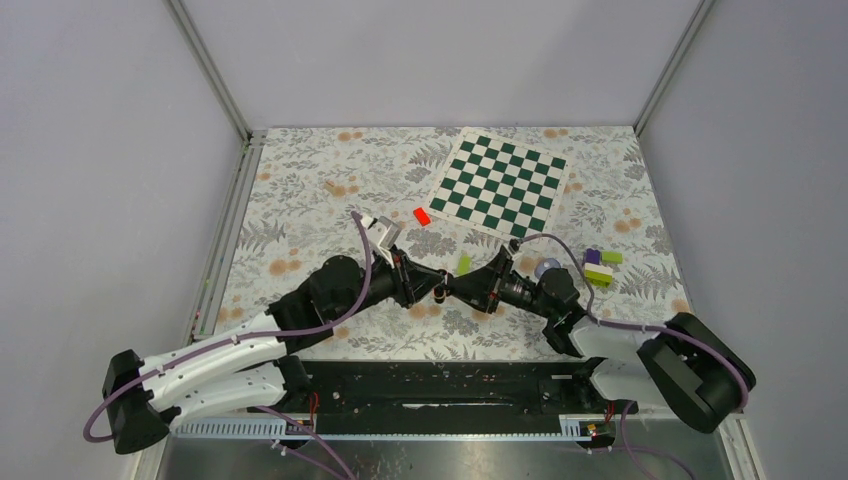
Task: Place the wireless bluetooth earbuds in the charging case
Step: Place the earbud in the charging case.
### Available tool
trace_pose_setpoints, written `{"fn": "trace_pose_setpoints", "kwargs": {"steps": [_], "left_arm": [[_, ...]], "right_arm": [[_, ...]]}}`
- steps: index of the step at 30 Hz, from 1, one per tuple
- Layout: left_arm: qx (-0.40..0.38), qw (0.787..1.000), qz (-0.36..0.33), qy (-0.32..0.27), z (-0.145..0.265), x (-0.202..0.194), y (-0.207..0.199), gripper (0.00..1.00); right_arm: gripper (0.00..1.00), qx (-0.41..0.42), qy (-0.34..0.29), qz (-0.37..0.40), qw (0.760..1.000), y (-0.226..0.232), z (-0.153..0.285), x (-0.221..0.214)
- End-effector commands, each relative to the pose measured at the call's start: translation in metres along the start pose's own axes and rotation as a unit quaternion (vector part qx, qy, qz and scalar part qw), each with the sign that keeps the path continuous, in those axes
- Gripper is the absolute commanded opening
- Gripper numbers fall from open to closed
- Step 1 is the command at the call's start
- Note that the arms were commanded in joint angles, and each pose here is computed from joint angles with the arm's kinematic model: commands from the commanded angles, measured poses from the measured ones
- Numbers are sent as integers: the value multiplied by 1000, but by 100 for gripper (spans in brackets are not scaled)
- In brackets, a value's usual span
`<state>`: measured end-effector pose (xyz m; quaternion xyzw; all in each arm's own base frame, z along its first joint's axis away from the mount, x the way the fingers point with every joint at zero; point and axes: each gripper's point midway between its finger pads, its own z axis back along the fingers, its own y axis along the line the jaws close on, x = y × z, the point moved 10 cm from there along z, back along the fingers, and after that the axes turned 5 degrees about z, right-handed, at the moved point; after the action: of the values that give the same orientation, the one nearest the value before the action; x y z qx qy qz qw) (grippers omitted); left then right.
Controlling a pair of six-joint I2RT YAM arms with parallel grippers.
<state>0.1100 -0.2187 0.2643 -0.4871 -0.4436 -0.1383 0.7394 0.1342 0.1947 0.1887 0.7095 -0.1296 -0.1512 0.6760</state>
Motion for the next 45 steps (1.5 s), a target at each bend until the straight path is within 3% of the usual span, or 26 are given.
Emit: {"fn": "trace_pose_setpoints", "kwargs": {"steps": [1,10,16,45], "left_arm": [[-42,998,-26,-47,2,11,-8,0],[-45,997,-30,-57,2,2,-1,0],[-25,998,-16,-46,-5,-1,-1,0],[7,999,-26,-23,-14,-17,10,0]], "right_arm": [[0,-35,-1,-10,999,6,3,-1],[0,-87,-17,-14,996,13,10,-3],[0,-60,-47,-17,997,19,9,1],[0,18,-38,-35,998,36,1,5]]}}
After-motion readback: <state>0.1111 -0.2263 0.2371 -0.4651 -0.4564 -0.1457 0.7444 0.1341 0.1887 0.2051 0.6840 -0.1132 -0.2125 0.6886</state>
